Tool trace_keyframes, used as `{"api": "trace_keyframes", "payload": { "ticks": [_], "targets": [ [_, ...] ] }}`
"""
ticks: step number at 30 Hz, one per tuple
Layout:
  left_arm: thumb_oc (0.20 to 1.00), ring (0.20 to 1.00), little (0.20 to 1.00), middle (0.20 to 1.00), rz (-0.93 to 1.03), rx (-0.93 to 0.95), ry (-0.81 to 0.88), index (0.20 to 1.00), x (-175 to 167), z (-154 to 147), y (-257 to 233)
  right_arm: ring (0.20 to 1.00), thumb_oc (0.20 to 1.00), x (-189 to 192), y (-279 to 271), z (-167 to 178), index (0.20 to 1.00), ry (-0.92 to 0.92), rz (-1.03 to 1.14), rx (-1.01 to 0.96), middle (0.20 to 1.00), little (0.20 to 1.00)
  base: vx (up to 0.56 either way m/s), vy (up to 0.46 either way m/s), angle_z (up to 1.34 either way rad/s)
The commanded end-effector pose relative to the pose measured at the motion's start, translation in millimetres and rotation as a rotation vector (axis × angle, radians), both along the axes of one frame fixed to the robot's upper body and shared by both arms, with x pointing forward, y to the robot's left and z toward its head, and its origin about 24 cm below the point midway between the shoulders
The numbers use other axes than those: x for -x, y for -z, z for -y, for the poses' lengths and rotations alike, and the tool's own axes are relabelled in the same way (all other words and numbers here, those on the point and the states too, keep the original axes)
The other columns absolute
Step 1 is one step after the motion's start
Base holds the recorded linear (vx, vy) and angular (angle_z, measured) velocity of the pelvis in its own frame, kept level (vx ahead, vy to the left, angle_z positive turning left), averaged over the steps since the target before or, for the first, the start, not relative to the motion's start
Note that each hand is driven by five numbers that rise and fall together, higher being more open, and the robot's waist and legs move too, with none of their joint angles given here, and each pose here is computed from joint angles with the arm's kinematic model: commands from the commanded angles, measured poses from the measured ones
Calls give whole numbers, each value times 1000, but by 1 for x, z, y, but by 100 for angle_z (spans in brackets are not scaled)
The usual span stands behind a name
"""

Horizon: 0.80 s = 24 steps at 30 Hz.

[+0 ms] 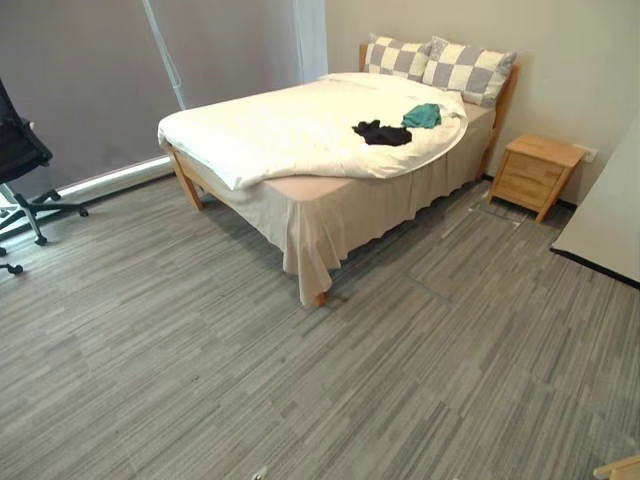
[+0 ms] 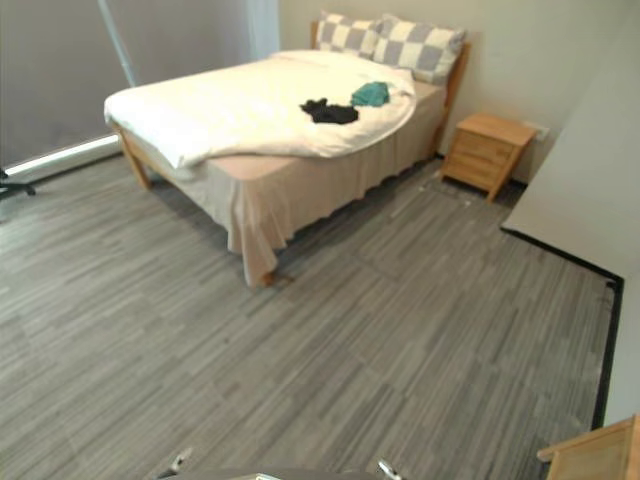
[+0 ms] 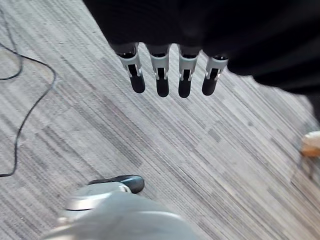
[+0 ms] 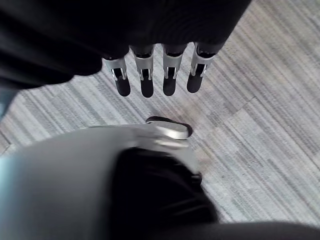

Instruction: Tidy up the quilt and then pick up the clothes from the bed and put them into the laundry hamper.

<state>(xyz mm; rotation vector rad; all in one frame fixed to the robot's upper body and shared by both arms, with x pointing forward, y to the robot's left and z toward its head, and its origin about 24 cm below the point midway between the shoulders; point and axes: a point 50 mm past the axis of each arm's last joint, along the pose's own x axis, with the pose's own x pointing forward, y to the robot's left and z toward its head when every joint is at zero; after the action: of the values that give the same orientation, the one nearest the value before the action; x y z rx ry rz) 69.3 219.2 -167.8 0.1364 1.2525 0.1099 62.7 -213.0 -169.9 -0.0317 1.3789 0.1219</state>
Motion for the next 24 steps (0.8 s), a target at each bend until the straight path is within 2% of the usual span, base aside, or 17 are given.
{"api": "trace_keyframes", "payload": {
  "ticks": [1, 8, 18, 24],
  "targets": [
    [1000, 1000, 1000, 1000, 144, 22, 24, 1000, -52, 7, -10, 1000, 1000, -41, -9, 4, 1000, -9, 101, -6, 1000, 1000, 16, 1, 4],
    [1000, 1000, 1000, 1000, 131, 5, 52, 1000, -51, 8, -10, 1000, 1000, -46, -10, 5, 1000, -183, 124, 56, 1000, 1000, 5, 1, -1],
    [1000, 1000, 1000, 1000, 111, 19, 59, 1000, -50, 10, -9, 1000, 1000, -48, -11, 9, 1000, -63, 141, 101, 1000, 1000, 44, 16, -1],
    [1000, 1000, 1000, 1000, 83, 56, -8, 1000, -45, 11, -7, 1000, 1000, -29, -6, 10, 1000, 15, 10, 52, 1000, 1000, 104, 45, -7]
  ]
}}
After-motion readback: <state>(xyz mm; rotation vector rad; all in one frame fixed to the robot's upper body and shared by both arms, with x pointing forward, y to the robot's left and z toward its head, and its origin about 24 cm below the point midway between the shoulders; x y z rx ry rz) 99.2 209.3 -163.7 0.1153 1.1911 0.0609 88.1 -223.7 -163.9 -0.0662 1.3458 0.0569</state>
